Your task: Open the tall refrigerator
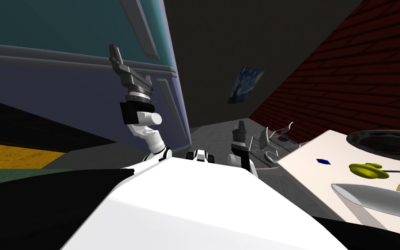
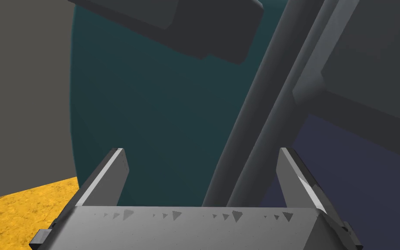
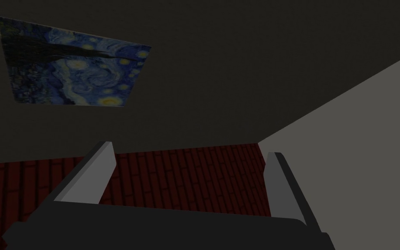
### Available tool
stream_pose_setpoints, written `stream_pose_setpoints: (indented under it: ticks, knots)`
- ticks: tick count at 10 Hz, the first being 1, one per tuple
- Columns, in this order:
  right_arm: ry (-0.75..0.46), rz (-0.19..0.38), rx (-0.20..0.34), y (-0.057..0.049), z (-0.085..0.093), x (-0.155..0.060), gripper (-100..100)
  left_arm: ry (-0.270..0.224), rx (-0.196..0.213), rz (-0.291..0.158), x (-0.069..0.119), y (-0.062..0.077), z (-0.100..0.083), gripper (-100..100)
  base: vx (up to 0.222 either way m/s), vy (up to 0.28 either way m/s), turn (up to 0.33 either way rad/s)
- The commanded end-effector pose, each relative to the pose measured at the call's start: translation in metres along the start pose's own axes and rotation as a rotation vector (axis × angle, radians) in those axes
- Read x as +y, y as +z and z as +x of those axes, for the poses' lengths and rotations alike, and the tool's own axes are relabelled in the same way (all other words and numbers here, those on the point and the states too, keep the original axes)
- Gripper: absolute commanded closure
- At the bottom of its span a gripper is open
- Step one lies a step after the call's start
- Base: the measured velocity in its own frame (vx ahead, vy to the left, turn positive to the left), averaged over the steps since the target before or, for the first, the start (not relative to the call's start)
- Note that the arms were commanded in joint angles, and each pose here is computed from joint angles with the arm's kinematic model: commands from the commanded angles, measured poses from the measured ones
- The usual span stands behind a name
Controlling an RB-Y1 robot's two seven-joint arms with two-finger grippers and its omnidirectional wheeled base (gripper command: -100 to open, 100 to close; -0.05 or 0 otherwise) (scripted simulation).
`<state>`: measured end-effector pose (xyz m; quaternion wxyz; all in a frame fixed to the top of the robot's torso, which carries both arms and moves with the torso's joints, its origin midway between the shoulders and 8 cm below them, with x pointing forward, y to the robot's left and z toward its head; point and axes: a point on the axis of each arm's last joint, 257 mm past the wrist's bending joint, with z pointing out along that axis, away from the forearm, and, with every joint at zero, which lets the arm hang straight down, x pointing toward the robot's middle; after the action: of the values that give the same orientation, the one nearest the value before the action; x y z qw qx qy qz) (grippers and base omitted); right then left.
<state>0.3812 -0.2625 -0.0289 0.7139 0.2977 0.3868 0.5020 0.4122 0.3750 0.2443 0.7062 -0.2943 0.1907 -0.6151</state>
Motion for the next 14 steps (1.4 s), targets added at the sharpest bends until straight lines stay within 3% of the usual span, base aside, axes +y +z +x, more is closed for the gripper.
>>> stream_pose_setpoints:
  ticks: [1,2,7,10,14]
  knots:
    - [0.000,0.000,0.000,0.000,0.000,0.000,0,-0.016,-0.018,0.026,-0.017,0.011,-0.006,-100,-0.006,-0.053,0.000]
    - [0.000,0.000,0.000,0.000,0.000,0.000,0,-0.026,-0.040,0.018,-0.018,0.014,-0.013,-100,0.006,-0.060,0.028]
    - [0.000,0.000,0.000,0.000,0.000,0.000,0,-0.031,-0.038,0.028,-0.022,0.017,-0.012,-100,0.007,-0.016,0.007]
    - [0.000,0.000,0.000,0.000,0.000,0.000,0,-0.064,-0.077,0.021,-0.027,0.024,-0.023,-100,0.010,-0.055,0.025]
    - [0.000,0.000,0.000,0.000,0.000,0.000,0,-0.068,-0.076,0.028,-0.030,0.025,-0.022,-100,0.003,-0.019,0.002]
